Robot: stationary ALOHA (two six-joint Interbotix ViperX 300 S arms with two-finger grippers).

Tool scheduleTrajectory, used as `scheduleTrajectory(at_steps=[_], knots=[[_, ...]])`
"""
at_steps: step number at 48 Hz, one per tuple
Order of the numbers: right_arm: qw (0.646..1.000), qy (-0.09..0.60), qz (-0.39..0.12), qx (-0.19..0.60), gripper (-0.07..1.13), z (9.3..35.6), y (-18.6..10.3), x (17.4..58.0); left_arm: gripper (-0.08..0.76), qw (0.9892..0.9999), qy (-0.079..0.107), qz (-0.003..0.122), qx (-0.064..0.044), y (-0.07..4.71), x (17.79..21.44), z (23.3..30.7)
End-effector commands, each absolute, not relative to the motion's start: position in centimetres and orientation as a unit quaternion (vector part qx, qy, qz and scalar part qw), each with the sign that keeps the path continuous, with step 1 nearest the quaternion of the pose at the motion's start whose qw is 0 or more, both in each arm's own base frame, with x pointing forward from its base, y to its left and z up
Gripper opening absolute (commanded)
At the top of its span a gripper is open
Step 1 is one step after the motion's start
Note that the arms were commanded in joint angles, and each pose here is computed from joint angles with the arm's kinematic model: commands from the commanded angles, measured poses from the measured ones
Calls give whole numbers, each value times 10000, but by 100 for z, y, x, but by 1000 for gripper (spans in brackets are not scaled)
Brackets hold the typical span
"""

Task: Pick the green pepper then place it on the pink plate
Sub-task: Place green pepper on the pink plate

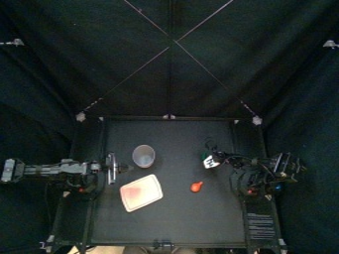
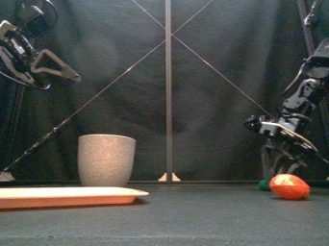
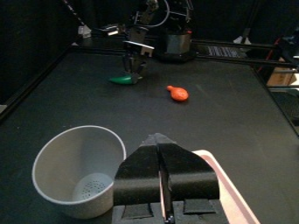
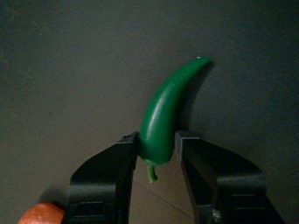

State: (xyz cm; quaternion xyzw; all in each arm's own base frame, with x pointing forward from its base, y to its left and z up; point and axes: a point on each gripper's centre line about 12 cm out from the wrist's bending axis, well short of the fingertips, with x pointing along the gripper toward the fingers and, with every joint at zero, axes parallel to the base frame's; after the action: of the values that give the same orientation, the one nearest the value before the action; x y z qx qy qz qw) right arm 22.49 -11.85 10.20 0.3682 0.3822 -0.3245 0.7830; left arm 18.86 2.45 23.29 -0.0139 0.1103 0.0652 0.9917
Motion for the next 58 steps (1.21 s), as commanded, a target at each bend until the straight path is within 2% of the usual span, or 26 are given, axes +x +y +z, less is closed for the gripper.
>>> scheduleTrajectory(at_steps=[1, 11, 17, 21, 35, 42, 53, 58], knots=[[8028, 3612, -3029, 3651, 575, 1177, -1134, 2448, 90, 9928, 989, 668, -133, 254, 1906, 2399], [8619, 3183, -2067, 3362, 571, 1648, -753, 3129, 90, 9930, 966, 667, -124, 254, 1907, 2409], [8940, 2973, -1427, 3033, 571, 1884, -443, 3658, 90, 9937, 891, 668, -112, 255, 1910, 2427], [9016, 3032, -1178, 2850, 571, 1860, -296, 3995, 90, 9941, 853, 667, -101, 255, 1911, 2436], [9038, 3391, -644, 2531, 571, 1551, 115, 4945, 90, 9939, 853, 690, -103, 263, 1904, 2430], [9032, 3591, -423, 2315, 571, 1495, 266, 5220, 90, 9938, 861, 690, -104, 263, 1902, 2423], [9061, 3607, -349, 2181, 579, 1421, 308, 5443, 90, 9936, 892, 689, -98, 262, 1897, 2403], [9078, 3608, -314, 2115, 649, 1407, 332, 5481, 90, 9933, 922, 696, -101, 264, 1890, 2378]])
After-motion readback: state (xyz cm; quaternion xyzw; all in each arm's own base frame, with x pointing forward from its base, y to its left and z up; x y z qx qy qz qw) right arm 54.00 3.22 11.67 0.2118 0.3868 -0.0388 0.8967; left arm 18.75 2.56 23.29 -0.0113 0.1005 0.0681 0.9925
